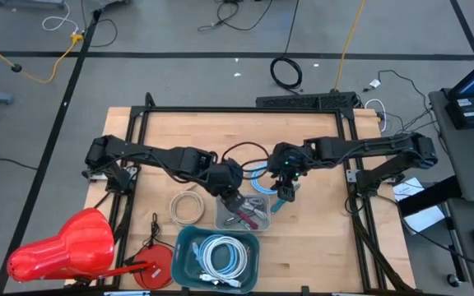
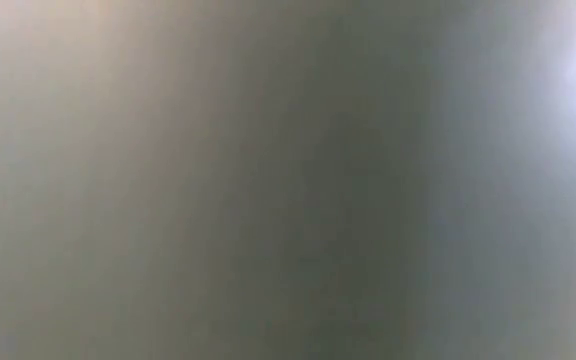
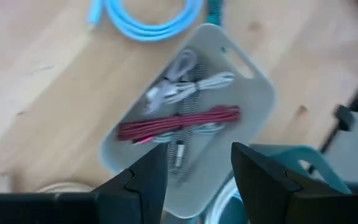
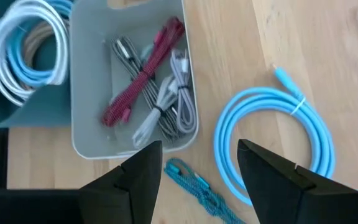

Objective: Pick & Place USB Port
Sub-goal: Put the brown HDMI cable into the blue bin

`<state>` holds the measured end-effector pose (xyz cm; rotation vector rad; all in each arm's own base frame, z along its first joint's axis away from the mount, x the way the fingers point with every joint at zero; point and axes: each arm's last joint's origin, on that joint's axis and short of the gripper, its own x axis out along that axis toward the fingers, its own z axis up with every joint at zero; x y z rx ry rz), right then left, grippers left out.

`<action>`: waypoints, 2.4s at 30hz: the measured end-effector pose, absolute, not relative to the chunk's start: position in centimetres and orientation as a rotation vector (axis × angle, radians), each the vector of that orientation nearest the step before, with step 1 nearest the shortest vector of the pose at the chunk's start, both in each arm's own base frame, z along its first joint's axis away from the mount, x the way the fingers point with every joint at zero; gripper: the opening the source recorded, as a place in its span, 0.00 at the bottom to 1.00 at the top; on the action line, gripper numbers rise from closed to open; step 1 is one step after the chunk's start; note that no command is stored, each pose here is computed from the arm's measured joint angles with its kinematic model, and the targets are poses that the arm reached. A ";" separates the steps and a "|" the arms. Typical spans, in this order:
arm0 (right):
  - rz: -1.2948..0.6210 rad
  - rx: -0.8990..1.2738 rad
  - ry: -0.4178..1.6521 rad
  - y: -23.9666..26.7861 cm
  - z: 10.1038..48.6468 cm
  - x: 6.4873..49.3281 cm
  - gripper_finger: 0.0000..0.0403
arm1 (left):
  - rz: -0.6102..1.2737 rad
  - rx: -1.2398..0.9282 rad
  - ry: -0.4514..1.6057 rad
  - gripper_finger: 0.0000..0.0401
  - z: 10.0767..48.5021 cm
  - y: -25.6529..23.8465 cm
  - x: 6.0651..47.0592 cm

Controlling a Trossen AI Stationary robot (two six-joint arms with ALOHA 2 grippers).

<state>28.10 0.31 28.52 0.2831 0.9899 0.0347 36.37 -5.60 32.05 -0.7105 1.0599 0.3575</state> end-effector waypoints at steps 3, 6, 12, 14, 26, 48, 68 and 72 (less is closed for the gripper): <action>0.034 0.283 0.998 0.3 28.5 28.1 0.50 | 0.474 -0.710 1.095 0.45 31.7 -5.2 35.7; 0.028 0.284 1.025 0.3 28.3 27.8 0.50 | 0.669 -0.696 1.171 0.45 31.3 -4.4 34.3; -0.039 0.253 1.106 0.1 27.8 27.1 0.50 | 1.001 -0.623 1.298 0.45 31.2 -3.1 31.3; -0.063 0.247 1.119 0.1 27.5 27.0 0.50 | 1.009 -0.647 1.254 0.45 31.7 -2.9 30.7; -0.087 0.295 1.103 0.1 26.8 25.3 0.50 | 1.139 -0.901 1.237 0.45 27.3 -2.9 24.0; -0.077 0.332 0.943 0.1 28.6 24.7 0.50 | 0.995 -0.969 1.310 0.45 15.2 -5.4 19.3; -0.077 0.332 0.943 0.1 28.6 24.8 0.50 | 0.920 -1.090 1.077 0.08 20.3 -3.0 20.9; -0.077 0.332 0.943 0.1 28.6 24.8 0.50 | 0.718 -1.099 0.964 0.08 24.6 -3.1 22.4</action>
